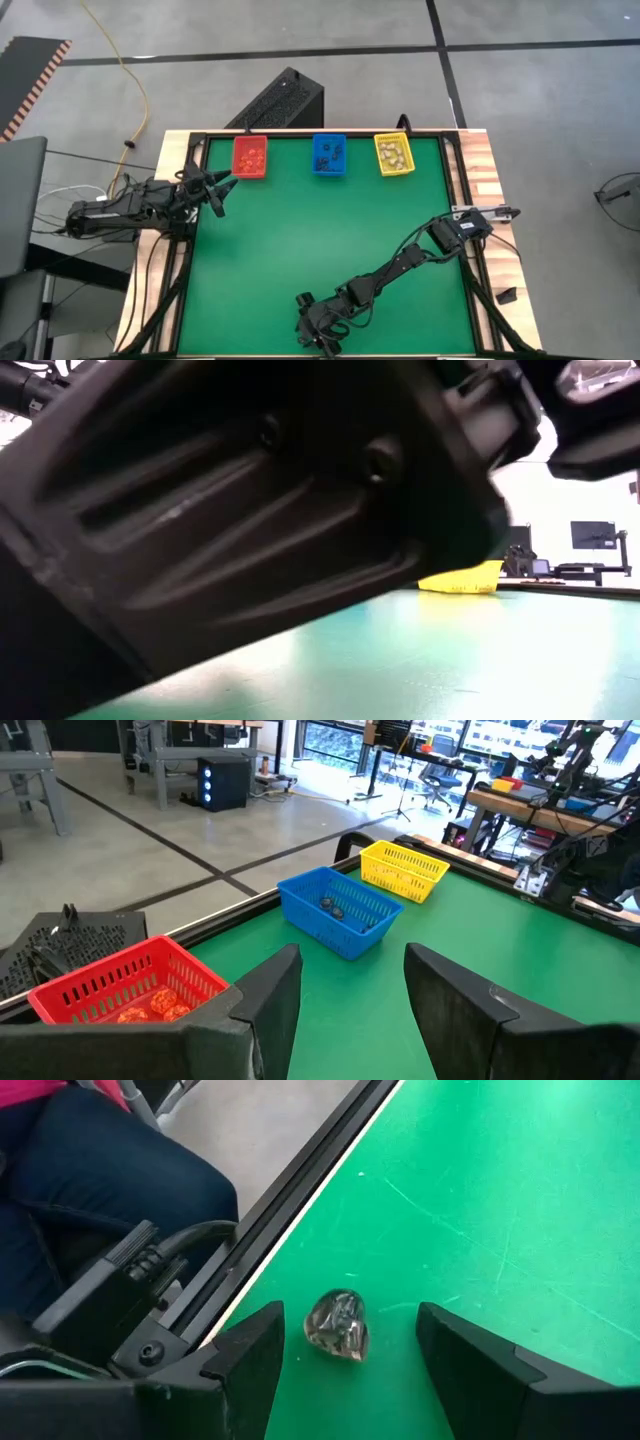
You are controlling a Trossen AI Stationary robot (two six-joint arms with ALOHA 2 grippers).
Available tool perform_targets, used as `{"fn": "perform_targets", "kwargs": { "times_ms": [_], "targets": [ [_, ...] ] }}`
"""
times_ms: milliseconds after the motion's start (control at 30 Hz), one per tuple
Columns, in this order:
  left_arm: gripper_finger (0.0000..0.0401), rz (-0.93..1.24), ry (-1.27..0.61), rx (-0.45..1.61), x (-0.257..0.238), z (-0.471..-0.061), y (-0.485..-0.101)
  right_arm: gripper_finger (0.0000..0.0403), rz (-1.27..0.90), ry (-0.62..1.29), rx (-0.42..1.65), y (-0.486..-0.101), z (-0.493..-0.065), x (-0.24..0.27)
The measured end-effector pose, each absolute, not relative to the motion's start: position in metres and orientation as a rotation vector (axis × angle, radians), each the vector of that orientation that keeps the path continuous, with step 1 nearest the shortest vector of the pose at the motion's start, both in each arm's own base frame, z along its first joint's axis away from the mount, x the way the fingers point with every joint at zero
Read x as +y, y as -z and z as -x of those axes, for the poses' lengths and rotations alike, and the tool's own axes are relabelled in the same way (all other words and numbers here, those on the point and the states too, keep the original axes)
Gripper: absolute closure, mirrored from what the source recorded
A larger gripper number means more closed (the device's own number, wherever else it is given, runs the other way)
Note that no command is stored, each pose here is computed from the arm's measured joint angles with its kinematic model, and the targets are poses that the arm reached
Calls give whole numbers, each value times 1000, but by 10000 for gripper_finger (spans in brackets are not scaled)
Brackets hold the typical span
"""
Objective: Sort Halloween decoration
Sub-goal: Put the black skull toy into the blue bin
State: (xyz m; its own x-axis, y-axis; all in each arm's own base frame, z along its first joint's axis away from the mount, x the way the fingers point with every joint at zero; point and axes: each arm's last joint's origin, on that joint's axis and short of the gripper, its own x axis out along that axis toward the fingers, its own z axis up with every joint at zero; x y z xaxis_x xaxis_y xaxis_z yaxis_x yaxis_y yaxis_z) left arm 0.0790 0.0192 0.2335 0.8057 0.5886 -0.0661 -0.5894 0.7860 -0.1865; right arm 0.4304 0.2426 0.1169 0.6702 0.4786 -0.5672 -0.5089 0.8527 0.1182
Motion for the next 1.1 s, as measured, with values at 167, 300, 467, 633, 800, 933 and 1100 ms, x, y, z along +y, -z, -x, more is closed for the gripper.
{"fn": "perform_targets", "kwargs": {
  "times_ms": [167,300,467,633,800,933,1100],
  "targets": [
    [232,202,-635,5,19,-79,-233,169,70,-525,640,-115,-430,241],
    [232,202,-635,5,19,-79,-233,203,94,-526,619,-115,-431,241],
    [232,202,-635,5,19,-79,-233,249,107,-479,637,-113,-430,240],
    [232,202,-635,5,19,-79,-233,306,108,-465,625,-113,-431,239],
    [232,202,-635,5,19,-79,-233,348,79,-447,617,-114,-435,234],
    [232,202,-635,5,19,-79,-233,366,73,-439,617,-114,-437,231],
    [232,202,-635,5,19,-79,-233,384,82,-394,616,-114,-440,223]
  ]
}}
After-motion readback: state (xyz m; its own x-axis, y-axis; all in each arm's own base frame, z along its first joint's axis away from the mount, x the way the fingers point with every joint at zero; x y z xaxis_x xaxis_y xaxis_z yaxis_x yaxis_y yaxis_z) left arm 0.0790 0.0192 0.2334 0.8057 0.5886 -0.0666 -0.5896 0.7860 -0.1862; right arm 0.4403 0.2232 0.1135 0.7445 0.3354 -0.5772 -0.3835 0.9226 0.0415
